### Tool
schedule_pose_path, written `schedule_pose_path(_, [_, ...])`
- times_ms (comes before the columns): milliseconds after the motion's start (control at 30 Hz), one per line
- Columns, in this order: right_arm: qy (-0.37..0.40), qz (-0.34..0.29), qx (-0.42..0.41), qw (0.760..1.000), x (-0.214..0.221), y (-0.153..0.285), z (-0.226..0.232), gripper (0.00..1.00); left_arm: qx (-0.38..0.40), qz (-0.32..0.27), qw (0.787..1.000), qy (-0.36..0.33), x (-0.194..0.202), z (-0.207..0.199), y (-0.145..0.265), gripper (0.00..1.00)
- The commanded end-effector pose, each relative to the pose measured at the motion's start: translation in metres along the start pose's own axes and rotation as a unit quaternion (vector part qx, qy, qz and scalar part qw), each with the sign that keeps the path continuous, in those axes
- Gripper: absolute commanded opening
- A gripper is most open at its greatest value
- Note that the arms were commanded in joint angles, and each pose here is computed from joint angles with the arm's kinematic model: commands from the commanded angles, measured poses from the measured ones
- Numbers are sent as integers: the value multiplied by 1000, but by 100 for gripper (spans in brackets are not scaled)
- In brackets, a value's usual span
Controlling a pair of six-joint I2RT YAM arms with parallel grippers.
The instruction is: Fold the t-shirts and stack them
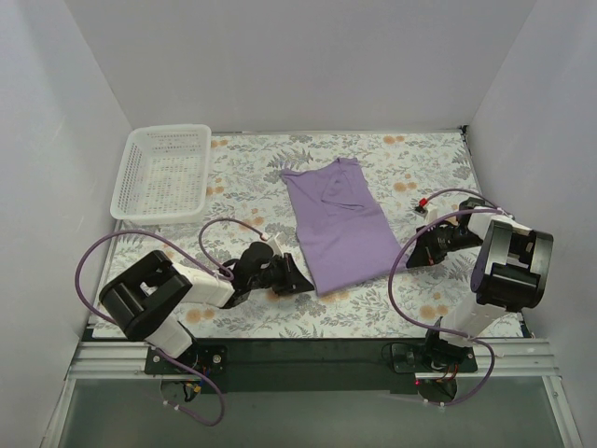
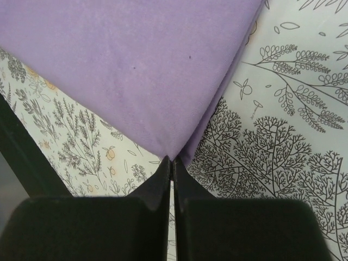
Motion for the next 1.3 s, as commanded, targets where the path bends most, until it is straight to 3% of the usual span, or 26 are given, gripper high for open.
schedule_pose_path(0, [19, 17, 1, 1000, 8, 7, 7, 1, 1, -12, 1000, -1, 1, -1, 7, 9])
schedule_pose_path(600, [41, 52, -6, 998, 33, 9, 29, 1, -1, -1, 1000, -3, 10, 8, 9, 11])
schedule_pose_path(933, [74, 73, -43, 994, 45, 12, 45, 7, 10, -9, 1000, -19, 7, -1, 11, 18])
schedule_pose_path(1167, [66, 54, -40, 996, 34, 20, 41, 30, 24, -15, 999, -47, 4, -13, 18, 30])
schedule_pose_path(1267, [84, 56, -23, 995, 28, 28, 37, 33, 18, -13, 996, -90, 2, -17, 23, 35])
Point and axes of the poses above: each gripper's point midway between its finger pads, its own y axis back along the fingers, its own z axis along the line the jaws close on, x = y × z, the point moved 3 cm from there along y, back along the fingers, and after that the axes turned 12 degrees about y, right-handed, at the moved point
